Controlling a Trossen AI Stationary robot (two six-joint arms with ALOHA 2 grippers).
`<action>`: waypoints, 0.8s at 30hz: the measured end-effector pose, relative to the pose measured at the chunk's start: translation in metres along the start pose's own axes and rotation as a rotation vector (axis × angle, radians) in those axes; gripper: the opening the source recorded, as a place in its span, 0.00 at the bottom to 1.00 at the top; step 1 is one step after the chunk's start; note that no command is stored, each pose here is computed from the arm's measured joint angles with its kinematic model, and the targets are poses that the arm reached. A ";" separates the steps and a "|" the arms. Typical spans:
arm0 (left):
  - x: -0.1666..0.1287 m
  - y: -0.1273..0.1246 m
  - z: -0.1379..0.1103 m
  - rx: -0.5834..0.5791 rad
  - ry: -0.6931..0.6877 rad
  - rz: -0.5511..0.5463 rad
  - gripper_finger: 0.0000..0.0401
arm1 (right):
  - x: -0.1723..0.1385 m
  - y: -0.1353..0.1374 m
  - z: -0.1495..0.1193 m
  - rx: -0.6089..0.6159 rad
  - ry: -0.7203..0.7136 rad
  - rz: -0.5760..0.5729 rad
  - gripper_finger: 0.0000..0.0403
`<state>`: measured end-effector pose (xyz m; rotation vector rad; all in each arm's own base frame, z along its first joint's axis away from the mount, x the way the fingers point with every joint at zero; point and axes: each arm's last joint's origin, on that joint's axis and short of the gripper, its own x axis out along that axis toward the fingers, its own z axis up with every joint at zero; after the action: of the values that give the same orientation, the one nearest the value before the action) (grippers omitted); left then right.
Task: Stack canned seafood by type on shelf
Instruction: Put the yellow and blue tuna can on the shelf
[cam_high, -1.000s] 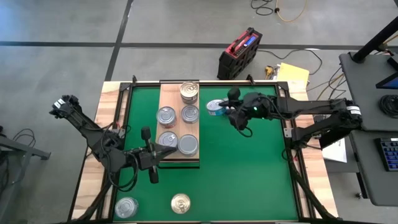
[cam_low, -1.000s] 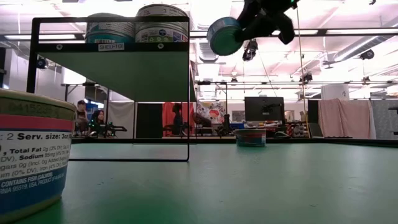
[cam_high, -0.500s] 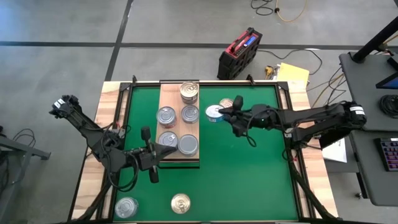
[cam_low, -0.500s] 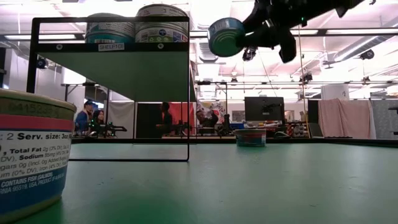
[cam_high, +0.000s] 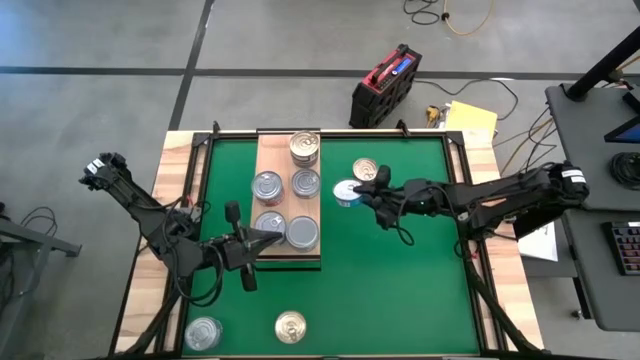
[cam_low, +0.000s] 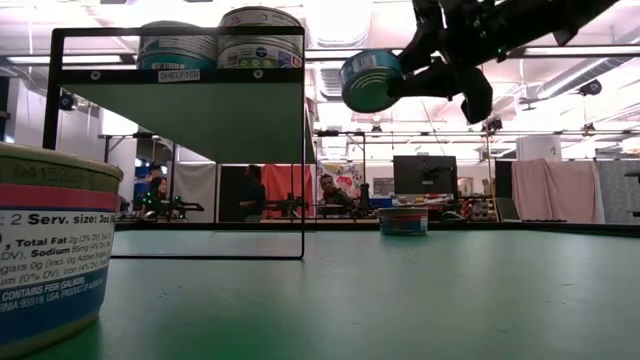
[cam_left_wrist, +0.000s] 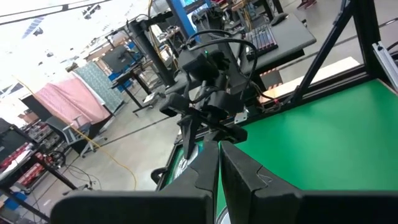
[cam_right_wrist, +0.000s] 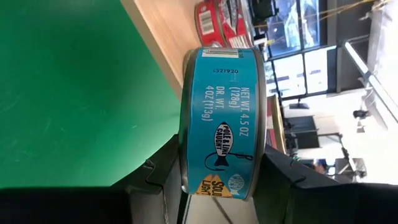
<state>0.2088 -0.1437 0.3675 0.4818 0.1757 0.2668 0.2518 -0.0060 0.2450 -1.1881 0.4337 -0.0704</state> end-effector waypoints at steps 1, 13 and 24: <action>0.000 0.000 0.000 -0.005 0.000 0.000 0.00 | 0.000 0.001 0.001 -0.007 -0.007 -0.006 0.33; 0.000 0.001 0.000 0.088 0.015 0.036 0.00 | -0.002 -0.009 0.006 -0.121 -0.029 -0.133 0.33; 0.010 0.008 -0.007 0.537 0.139 0.155 0.00 | -0.003 -0.033 0.019 -0.270 -0.188 -0.287 0.33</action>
<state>0.2149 -0.1312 0.3636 1.0133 0.3500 0.4069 0.2621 -0.0012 0.2819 -1.5033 0.1055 -0.1501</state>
